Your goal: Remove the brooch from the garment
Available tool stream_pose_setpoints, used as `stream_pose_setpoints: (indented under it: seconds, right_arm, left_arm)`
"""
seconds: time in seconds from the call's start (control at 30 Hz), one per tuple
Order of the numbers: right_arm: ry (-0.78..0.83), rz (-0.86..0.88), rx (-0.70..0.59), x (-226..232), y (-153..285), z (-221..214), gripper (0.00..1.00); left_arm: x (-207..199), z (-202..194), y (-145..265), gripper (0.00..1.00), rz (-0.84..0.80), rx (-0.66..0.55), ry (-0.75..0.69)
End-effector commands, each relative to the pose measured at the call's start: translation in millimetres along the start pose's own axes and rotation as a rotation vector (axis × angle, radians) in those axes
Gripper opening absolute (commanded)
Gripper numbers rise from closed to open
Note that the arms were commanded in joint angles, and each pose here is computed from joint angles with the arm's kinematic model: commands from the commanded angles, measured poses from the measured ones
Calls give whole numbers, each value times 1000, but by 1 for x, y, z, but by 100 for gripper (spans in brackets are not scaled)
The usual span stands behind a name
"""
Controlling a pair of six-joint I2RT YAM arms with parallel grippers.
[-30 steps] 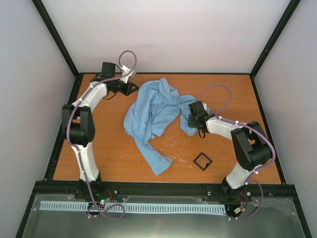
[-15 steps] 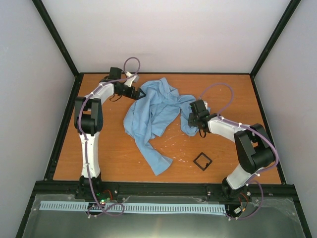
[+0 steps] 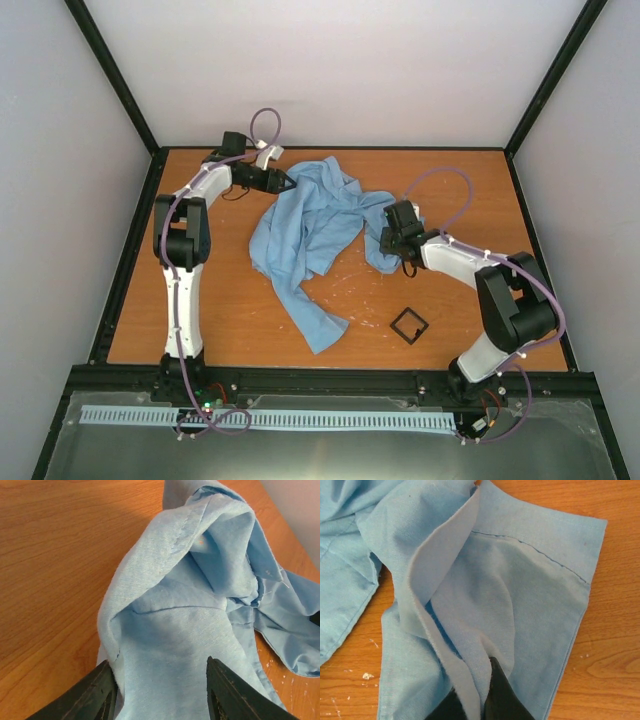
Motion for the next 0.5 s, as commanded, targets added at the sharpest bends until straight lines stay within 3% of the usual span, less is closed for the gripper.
stream_pose_setpoints:
  seconds: [0.0,0.1,0.13,0.2,0.27,0.37,0.47]
  right_arm:
    - [-17,14,-57,1,14,17,3]
    - [-18,21,-71,2,19,22,3]
    - [-20,22,-75,2,20,23,3]
    - [-20,26,-79,2,22,25,3]
    - [-20,29,-78,3,23,25,3]
    - [-23,35,-78,3,24,24,3]
    - [-27,39,-81,3,25,25,2]
  left_arm:
    - [-2,4,0,50,-43,-10,23]
    - [3,1,-2,48,-24,-4,21]
    - [8,-2,-4,52,-1,2,25]
    - [22,-9,-8,81,76,23,26]
    - [33,-17,-10,89,124,45,17]
    - [39,-21,-9,88,141,55,18]
    - [29,-18,-9,74,93,40,20]
Point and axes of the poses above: each gripper's point midway between its finger pads, its own y axis back along the fingers, its own x axis along the line the jaws close on, z = x × y, the point moved 2 cm from there along y, back along the fingers, and after that the axes turned 4 degrees about -y, right-handed, at the moved point
